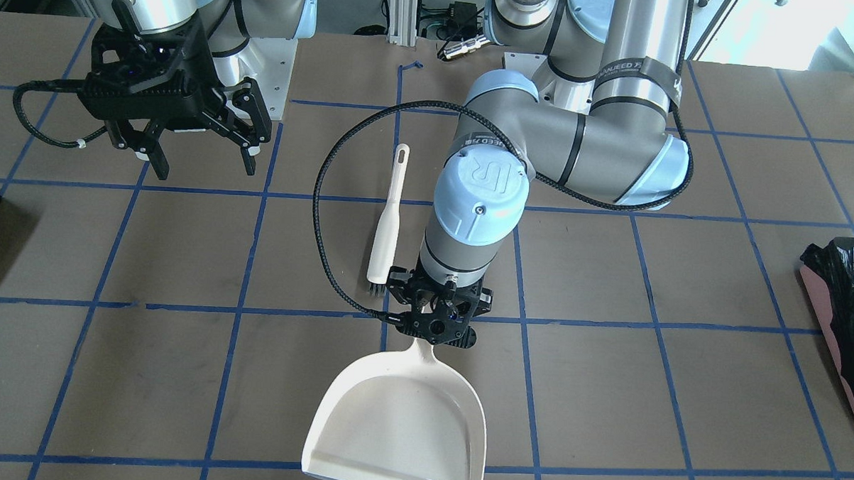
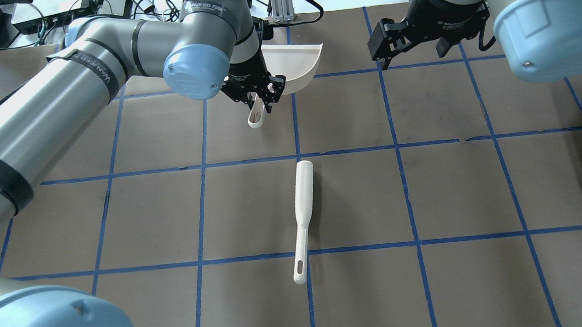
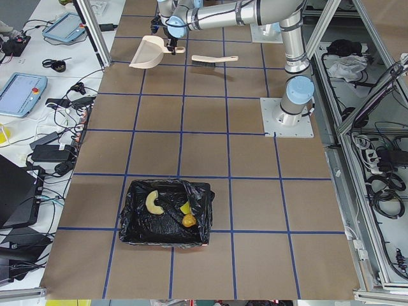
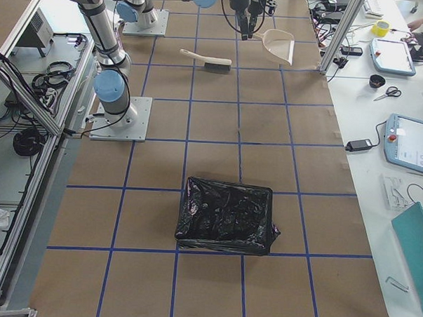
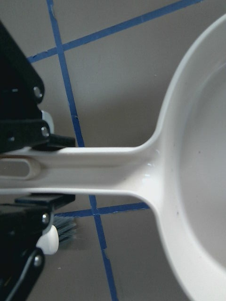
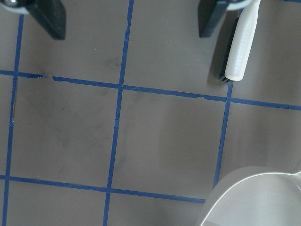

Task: Sweep and dump trash in nearest bin
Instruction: 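Lower the dustpan onto the table and open the left gripper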

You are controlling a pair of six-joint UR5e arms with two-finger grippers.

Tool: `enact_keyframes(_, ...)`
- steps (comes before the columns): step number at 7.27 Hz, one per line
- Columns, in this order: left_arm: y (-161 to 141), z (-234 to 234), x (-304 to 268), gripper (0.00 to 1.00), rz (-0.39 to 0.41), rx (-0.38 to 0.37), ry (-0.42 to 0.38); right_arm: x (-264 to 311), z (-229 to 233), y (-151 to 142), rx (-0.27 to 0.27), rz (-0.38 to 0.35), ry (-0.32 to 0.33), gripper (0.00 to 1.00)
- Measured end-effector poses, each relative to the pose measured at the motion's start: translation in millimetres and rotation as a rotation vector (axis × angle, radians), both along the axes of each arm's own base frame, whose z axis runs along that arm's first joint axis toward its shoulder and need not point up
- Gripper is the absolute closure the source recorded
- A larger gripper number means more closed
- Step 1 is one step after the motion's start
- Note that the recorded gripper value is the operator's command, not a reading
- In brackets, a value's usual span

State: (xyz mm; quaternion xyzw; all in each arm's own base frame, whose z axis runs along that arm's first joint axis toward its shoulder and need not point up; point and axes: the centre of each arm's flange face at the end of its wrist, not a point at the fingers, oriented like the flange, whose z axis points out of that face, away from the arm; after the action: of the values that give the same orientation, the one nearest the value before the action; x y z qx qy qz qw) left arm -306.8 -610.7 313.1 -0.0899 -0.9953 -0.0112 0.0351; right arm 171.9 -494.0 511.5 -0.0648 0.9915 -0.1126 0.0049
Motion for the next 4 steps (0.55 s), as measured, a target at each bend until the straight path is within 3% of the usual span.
enact_keyframes(4, -7, -36, -24, 1.0, 0.052, 0.05, 0.019, 0, -1, -2, -0.014, 0.001, -0.001, 0.0)
